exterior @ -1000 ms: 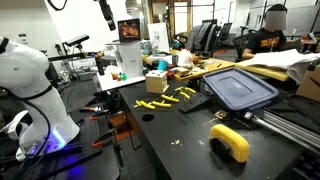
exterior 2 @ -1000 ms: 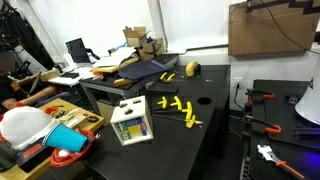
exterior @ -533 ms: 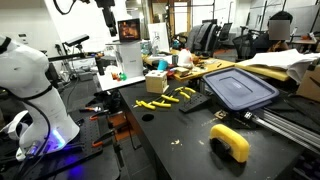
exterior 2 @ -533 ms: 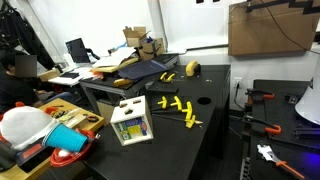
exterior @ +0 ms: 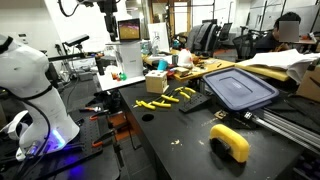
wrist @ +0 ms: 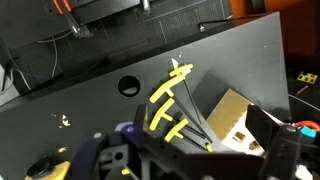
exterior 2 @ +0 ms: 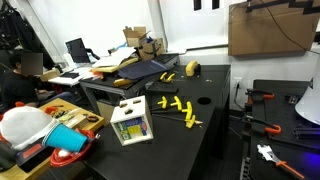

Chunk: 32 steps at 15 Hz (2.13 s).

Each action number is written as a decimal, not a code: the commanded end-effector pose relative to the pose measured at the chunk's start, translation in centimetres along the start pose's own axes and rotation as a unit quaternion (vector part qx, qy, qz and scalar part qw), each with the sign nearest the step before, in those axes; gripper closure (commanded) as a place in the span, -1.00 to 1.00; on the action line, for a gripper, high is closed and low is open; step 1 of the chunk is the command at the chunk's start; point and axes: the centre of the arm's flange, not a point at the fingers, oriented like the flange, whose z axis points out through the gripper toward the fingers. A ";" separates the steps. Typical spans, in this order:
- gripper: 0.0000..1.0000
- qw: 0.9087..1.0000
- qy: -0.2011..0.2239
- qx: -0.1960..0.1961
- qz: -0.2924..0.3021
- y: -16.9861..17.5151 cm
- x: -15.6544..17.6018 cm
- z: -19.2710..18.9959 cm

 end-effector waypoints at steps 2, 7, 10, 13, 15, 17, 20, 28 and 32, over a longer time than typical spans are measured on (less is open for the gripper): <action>-1.00 0.999 -0.024 0.022 0.025 -1.3 7.8 1.9; -1.00 0.998 -0.040 0.025 0.050 -1.6 16.7 6.2; -1.00 0.996 -0.066 0.019 0.064 -1.8 22.6 9.0; -1.00 0.993 -0.087 0.016 0.076 -2.1 28.4 11.7; -1.00 0.992 -0.096 0.011 0.082 -2.3 32.1 13.8; -1.00 0.990 -0.115 0.005 0.083 -2.1 35.0 15.8; -1.00 0.989 -0.121 -0.016 0.082 -1.6 35.6 17.9; -1.00 0.990 -0.116 -0.049 0.070 -1.5 31.8 21.2; -1.00 0.986 -0.132 -0.053 0.081 -0.6 29.4 23.8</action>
